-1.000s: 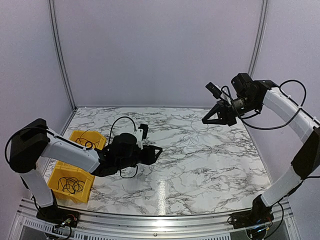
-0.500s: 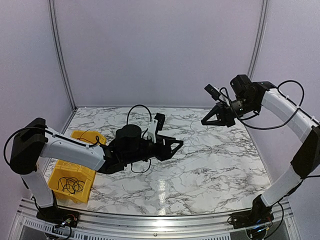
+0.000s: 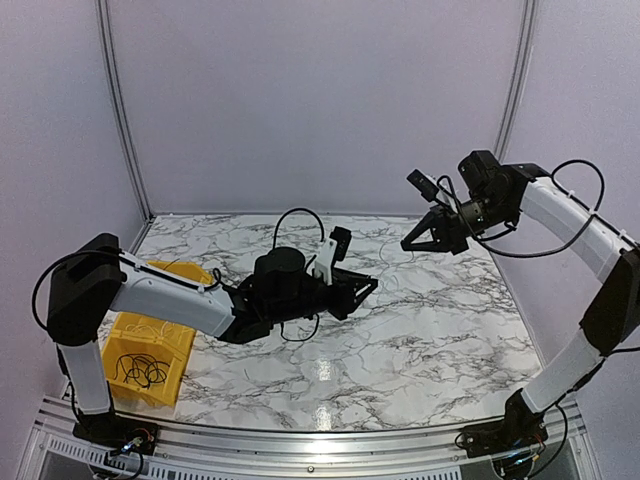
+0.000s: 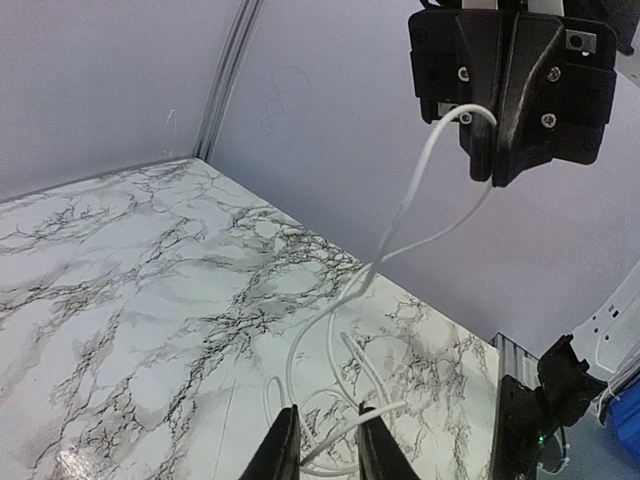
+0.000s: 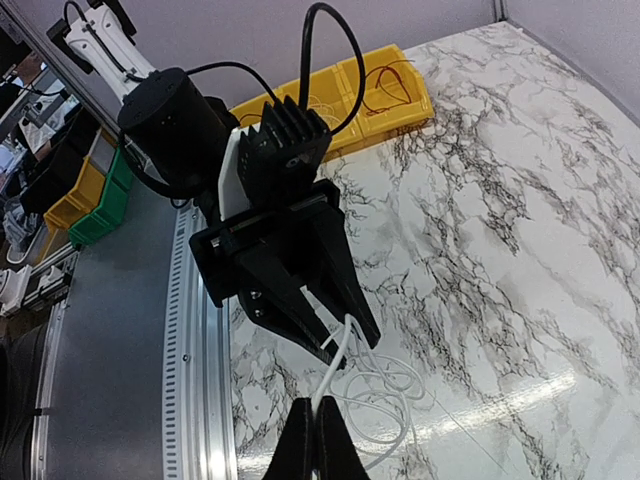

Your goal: Untangle the cables

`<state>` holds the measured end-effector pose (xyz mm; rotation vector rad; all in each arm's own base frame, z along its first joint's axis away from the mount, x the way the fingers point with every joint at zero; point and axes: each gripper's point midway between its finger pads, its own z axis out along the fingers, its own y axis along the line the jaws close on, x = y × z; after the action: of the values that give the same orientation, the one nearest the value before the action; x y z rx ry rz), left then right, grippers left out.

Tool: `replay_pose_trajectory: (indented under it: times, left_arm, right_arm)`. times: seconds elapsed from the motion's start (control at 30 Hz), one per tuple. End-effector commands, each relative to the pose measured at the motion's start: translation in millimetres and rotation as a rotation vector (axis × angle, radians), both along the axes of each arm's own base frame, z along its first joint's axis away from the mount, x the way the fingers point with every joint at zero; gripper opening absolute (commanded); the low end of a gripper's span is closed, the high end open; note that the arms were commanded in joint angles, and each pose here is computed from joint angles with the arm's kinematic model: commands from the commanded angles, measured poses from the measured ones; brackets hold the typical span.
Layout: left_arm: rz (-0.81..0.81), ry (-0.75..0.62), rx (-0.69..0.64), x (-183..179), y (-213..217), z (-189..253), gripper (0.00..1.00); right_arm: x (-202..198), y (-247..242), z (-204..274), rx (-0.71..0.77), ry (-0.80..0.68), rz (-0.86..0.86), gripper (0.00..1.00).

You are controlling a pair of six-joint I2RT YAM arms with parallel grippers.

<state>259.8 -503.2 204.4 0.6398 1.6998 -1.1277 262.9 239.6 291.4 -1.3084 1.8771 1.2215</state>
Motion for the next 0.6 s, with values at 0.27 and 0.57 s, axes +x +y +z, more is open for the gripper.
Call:
replay_pose_trajectory:
  times: [0.27, 0.57]
  left_arm:
    - [0.188, 0.122, -0.004, 25, 23, -30, 0.0]
    - [0.471, 0.503, 0.014, 30, 101, -140, 0.0]
  right_arm:
    - [59, -16, -62, -0.242, -0.029, -0.202, 0.24]
    - [43, -28, -157, -0.482, -0.142, -0.166, 0.43]
